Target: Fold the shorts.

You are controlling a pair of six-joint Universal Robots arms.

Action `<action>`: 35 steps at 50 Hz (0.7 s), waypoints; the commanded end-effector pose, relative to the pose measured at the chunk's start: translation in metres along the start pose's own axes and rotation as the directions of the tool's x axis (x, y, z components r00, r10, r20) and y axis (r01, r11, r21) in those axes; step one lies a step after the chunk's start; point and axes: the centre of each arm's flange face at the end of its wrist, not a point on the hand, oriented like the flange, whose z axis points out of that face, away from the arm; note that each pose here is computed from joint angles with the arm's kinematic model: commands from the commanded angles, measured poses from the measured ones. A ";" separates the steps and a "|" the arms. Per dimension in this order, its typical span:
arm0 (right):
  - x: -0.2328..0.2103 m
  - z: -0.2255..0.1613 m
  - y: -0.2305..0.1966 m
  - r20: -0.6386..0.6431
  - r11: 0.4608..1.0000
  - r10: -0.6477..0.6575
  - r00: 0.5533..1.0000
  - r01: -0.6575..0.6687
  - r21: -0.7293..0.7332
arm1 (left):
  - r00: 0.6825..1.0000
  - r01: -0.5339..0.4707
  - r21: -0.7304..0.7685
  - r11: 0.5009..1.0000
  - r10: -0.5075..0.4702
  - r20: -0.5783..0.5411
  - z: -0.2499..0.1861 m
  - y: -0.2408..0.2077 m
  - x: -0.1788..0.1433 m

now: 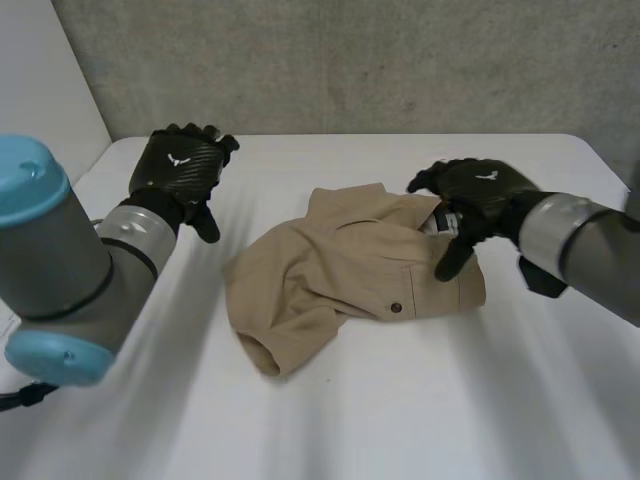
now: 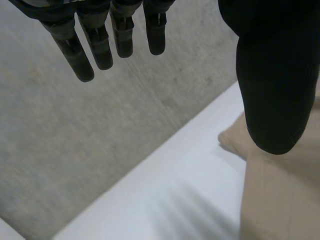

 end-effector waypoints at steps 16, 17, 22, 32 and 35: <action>-0.013 0.064 0.033 -0.048 0.980 -0.139 0.989 0.131 -0.149 | 0.967 0.076 -0.313 0.947 -0.146 -0.206 0.075 0.109 0.016; -0.015 0.062 0.030 -0.043 0.981 -0.142 0.989 0.135 -0.140 | 0.968 0.078 -0.311 0.947 -0.147 -0.205 0.076 0.109 0.016; -0.022 0.033 -0.001 -0.035 0.985 -0.170 0.985 0.169 -0.040 | 0.964 0.078 -0.294 0.953 -0.147 -0.220 0.076 0.103 0.023; -0.028 0.004 0.000 -0.003 0.947 -0.314 0.949 0.313 -0.071 | 0.960 0.061 -0.289 0.955 -0.136 -0.246 0.074 0.101 0.035; -0.027 -0.001 0.002 0.010 0.923 -0.372 0.928 0.371 -0.100 | 0.961 0.057 -0.291 0.955 -0.131 -0.242 0.073 0.101 0.035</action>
